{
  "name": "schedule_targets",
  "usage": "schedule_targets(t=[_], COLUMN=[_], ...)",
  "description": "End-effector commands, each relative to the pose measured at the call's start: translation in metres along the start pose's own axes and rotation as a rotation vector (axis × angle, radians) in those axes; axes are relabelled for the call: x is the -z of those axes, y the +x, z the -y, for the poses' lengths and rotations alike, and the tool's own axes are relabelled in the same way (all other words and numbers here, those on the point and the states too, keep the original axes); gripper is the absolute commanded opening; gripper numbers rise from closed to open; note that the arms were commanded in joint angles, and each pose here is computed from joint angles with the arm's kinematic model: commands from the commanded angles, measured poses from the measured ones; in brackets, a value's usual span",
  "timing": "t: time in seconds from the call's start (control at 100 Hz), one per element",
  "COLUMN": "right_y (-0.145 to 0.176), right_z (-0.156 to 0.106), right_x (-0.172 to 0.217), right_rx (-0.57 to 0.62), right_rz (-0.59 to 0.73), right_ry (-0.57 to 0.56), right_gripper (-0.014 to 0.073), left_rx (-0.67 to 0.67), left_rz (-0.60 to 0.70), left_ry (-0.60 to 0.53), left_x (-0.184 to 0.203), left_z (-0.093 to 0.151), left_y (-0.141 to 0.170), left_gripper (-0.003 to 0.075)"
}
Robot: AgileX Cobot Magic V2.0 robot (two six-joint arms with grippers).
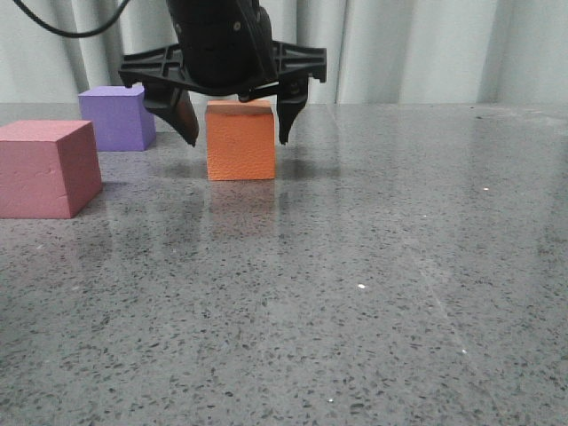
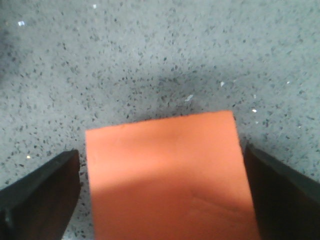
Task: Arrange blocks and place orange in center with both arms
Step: 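Lower the open left gripper around the orange cube and close it, then lift the orange cube with the left gripper toward the purple cube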
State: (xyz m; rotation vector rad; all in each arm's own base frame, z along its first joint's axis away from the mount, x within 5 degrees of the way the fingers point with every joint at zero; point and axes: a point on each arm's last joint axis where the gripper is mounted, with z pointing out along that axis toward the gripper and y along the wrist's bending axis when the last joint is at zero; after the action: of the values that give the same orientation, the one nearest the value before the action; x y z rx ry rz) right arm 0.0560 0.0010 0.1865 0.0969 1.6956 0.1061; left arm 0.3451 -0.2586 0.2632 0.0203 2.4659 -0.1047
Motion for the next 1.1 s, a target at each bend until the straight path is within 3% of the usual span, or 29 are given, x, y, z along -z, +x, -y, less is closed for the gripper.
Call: schedule_targets(t=[0.0, 0.1, 0.26, 0.38, 0.54, 0.81, 1.09], right_y=[-0.013, -0.013, -0.013, -0.013, -0.013, -0.013, -0.013], right_z=[-0.001, -0.001, -0.001, -0.001, -0.001, -0.001, -0.001], right_x=[0.003, 0.003, 0.003, 0.003, 0.003, 0.003, 0.003], right_rx=[0.004, 0.004, 0.004, 0.004, 0.004, 0.004, 0.004], right_rz=[0.119, 0.119, 0.119, 0.119, 0.119, 0.119, 0.119], right_ry=[-0.009, -0.009, -0.009, -0.009, -0.009, -0.009, -0.009], right_gripper=[-0.0067, -0.0067, -0.0067, -0.0067, -0.0067, -0.0067, -0.0067], left_rx=[0.024, 0.024, 0.025, 0.013, -0.041, -0.093, -0.141], left_rz=[0.085, 0.084, 0.080, 0.103, 0.160, 0.306, 0.304], left_ry=[0.059, 0.058, 0.047, 0.047, 0.029, -0.094, -0.196], left_x=[0.029, 0.029, 0.031, 0.040, 0.069, 0.125, 0.131], left_z=[0.003, 0.003, 0.001, -0.001, -0.011, -0.044, -0.068], left_y=[-0.018, -0.018, -0.018, -0.022, -0.031, -0.050, -0.036], left_gripper=[0.0582, 0.0468, 0.0197, 0.0080, 0.0064, 0.0064, 0.0064])
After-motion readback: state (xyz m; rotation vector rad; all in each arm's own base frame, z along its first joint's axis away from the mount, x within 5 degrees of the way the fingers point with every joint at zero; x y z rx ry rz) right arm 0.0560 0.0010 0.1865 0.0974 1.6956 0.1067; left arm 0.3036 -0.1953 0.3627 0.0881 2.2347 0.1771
